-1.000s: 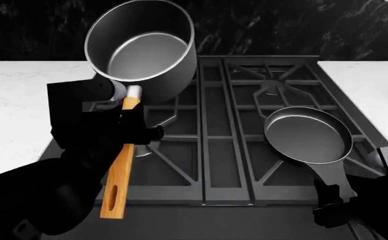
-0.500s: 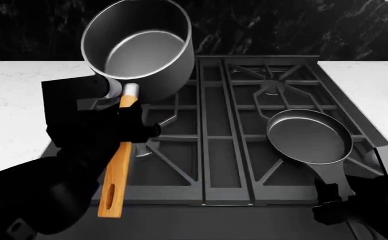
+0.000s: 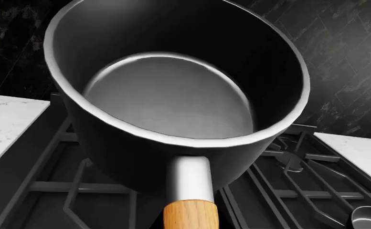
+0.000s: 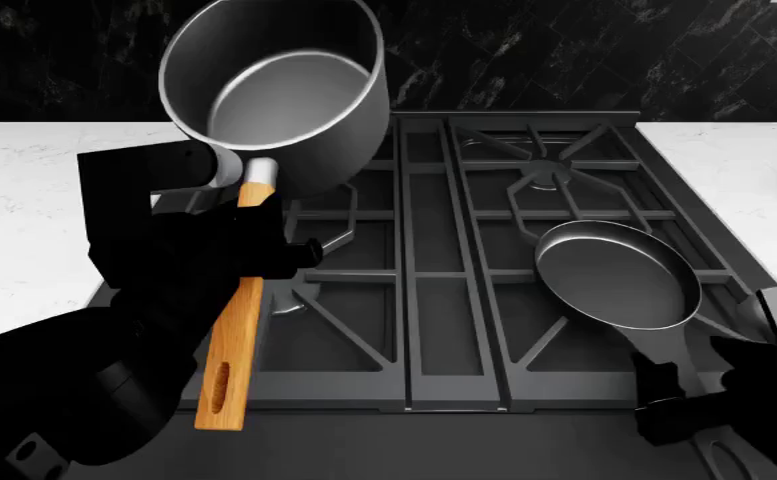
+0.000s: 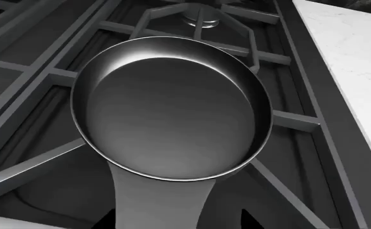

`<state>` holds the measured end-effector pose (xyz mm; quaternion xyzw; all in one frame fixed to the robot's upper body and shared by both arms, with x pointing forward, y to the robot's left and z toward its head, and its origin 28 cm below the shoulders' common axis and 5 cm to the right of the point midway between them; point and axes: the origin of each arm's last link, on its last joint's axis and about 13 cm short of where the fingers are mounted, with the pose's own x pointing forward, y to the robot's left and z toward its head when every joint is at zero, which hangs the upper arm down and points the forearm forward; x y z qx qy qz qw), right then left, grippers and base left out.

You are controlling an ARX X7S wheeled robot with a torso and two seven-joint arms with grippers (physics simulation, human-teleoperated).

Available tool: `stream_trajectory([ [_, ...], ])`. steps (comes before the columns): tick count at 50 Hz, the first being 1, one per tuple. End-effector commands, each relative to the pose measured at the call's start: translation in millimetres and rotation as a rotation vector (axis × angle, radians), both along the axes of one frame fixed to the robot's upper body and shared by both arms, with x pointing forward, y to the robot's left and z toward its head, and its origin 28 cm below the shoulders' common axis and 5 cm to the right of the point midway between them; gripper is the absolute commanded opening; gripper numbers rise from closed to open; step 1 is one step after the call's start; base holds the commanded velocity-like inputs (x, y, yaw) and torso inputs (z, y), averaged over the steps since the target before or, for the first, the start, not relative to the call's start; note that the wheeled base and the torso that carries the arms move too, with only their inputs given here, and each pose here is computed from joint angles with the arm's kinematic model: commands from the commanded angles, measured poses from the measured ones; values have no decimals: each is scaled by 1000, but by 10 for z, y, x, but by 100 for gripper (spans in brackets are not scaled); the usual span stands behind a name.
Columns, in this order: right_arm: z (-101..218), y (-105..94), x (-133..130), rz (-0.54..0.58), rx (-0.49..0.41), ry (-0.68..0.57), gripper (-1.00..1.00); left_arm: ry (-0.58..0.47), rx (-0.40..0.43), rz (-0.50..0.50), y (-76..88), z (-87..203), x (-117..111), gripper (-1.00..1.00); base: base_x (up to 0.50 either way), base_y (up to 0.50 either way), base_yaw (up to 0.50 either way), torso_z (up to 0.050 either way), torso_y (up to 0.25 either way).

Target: Place both pans onto different burners. Then place the celery and the sausage on different pans.

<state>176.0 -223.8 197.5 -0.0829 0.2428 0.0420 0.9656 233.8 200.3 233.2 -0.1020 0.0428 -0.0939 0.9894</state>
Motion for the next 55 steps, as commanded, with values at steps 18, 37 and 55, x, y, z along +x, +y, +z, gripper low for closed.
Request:
stream_trajectory([
  [18,589,155,-205,16,-102,-318,100,-31,-7,3,13,42,-25,-100,0,0,0,1,1],
  [37,746,421,-95,66,-101,-515,100,-9,150,-39,111,-40,31,-100,0,0,0,0,1],
  [55,776,634,17,213,-98,-538,100,36,260,-112,607,239,158,-100,0,0,0,1,1],
])
